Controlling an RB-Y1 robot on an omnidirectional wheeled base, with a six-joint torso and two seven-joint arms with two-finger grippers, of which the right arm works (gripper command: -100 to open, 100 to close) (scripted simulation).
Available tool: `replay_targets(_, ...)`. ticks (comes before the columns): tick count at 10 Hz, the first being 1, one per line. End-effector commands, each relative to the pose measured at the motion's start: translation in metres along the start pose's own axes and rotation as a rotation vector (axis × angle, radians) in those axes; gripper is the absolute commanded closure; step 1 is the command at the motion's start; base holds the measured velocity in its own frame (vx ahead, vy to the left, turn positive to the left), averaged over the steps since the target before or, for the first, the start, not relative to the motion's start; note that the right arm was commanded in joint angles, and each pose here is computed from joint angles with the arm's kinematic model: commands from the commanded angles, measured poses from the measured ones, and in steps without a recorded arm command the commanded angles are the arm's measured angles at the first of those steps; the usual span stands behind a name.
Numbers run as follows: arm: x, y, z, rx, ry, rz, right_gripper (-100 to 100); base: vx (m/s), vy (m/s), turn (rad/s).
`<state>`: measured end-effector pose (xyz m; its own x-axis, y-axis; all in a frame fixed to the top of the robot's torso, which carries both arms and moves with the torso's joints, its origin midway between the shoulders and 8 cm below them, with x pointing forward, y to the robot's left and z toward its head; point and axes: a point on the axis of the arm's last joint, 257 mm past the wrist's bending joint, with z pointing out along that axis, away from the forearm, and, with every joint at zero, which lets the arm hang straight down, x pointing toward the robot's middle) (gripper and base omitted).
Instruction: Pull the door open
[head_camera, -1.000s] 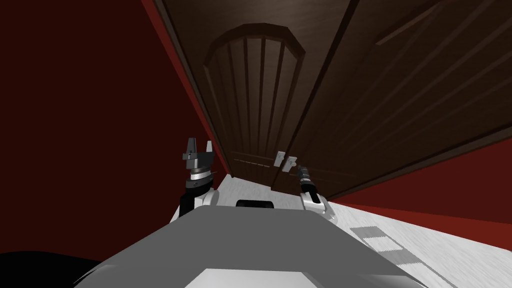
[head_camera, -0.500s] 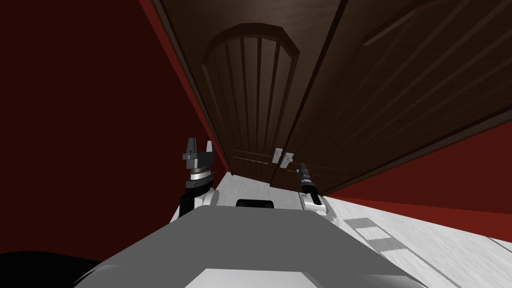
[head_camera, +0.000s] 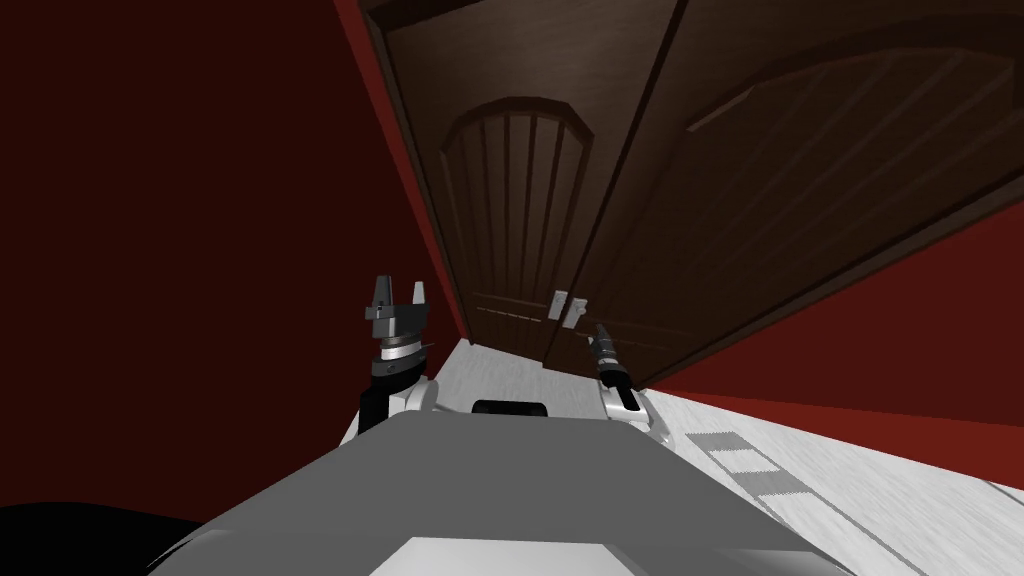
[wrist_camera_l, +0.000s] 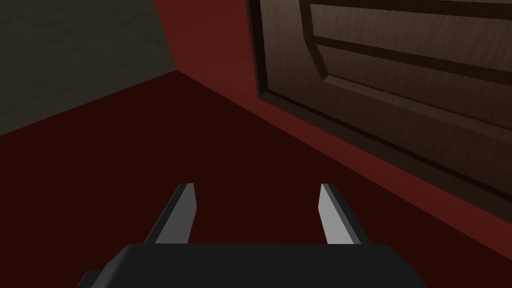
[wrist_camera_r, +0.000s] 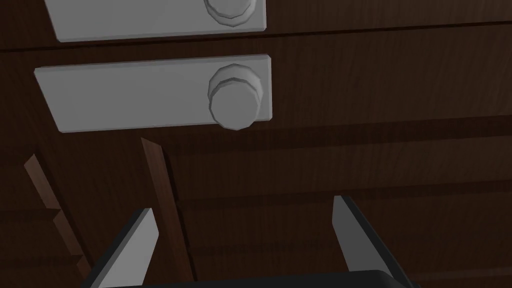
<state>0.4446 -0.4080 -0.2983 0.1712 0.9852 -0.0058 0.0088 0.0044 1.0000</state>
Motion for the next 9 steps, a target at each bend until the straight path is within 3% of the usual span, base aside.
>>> replay_targets(1,-0.022,-0.009,-0.0071,0.024,-0.037,-0.014,-100,-0.025,-0.025,-0.168)
replay_targets(3,-0.046,-0.019,-0.0139,0.048,-0.079,-0.028,-100,0.045,-0.079,-0.147)
replay_targets(4,-0.047,-0.019,-0.0133,0.048,-0.083,-0.029,-100,0.151,-0.087,-0.007)
replay_targets(6,-0.041,-0.016,-0.0084,0.039,-0.076,-0.025,-100,0.191,-0.032,0.054)
replay_targets(9,-0.019,-0.006,0.0041,0.01,-0.043,-0.011,-100,0.183,0.037,0.099)
